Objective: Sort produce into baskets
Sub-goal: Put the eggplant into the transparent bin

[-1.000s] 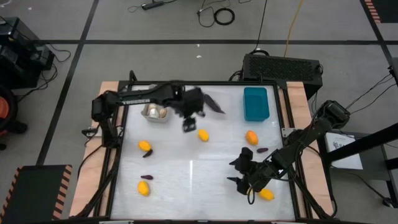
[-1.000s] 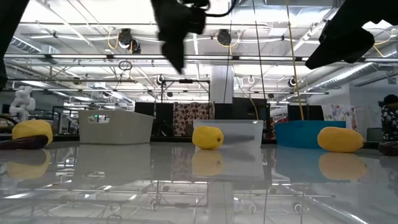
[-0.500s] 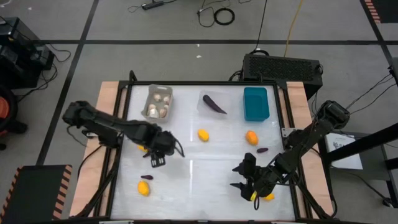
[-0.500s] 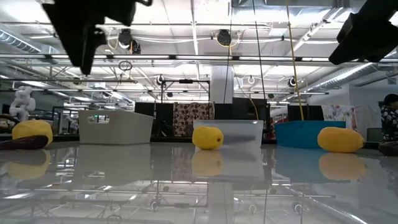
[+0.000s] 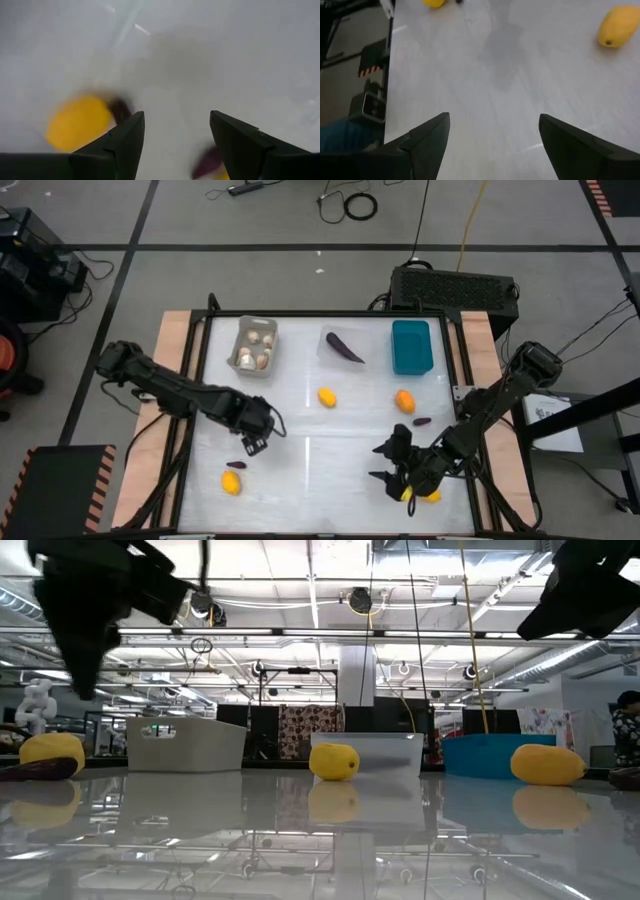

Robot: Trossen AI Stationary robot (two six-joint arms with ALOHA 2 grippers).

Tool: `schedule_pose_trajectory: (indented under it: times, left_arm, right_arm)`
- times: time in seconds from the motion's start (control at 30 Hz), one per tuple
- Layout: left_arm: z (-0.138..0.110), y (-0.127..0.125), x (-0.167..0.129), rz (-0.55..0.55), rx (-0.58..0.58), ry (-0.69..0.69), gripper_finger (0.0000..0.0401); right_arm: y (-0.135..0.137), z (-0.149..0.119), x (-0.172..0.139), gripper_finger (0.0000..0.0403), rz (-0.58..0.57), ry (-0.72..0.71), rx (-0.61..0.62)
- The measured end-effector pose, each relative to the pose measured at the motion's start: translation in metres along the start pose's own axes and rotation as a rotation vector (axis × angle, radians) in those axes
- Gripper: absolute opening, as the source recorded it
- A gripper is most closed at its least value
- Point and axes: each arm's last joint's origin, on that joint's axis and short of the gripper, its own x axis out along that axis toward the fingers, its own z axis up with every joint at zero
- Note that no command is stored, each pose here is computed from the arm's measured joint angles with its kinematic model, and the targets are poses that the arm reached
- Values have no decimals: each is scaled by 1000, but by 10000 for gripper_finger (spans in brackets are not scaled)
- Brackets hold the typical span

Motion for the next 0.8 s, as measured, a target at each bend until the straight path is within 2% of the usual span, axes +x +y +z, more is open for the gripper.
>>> schedule_pose_trajectory:
  times: [0.1,0.2,0.4,0.5,0.7,0.8]
  left_arm:
    - [-11,-7,0,-7,-73,15,233]
    - [-23,-14,0,0,-73,15,233]
    - [-34,-13,0,98,-161,-65,233]
    - [-36,-11,4,123,-160,-85,233]
    - [-44,2,31,154,-246,-53,233]
    - [-49,9,45,164,-252,-21,233]
  right_arm:
    - [0,-1,1,299,-12,-10,35]
    - [1,-5,4,299,-18,-1,41]
    - [5,-13,9,299,-15,23,77]
    - [5,-15,10,299,-9,37,81]
    - [9,-15,9,299,18,25,100]
    - [12,-18,6,299,34,28,94]
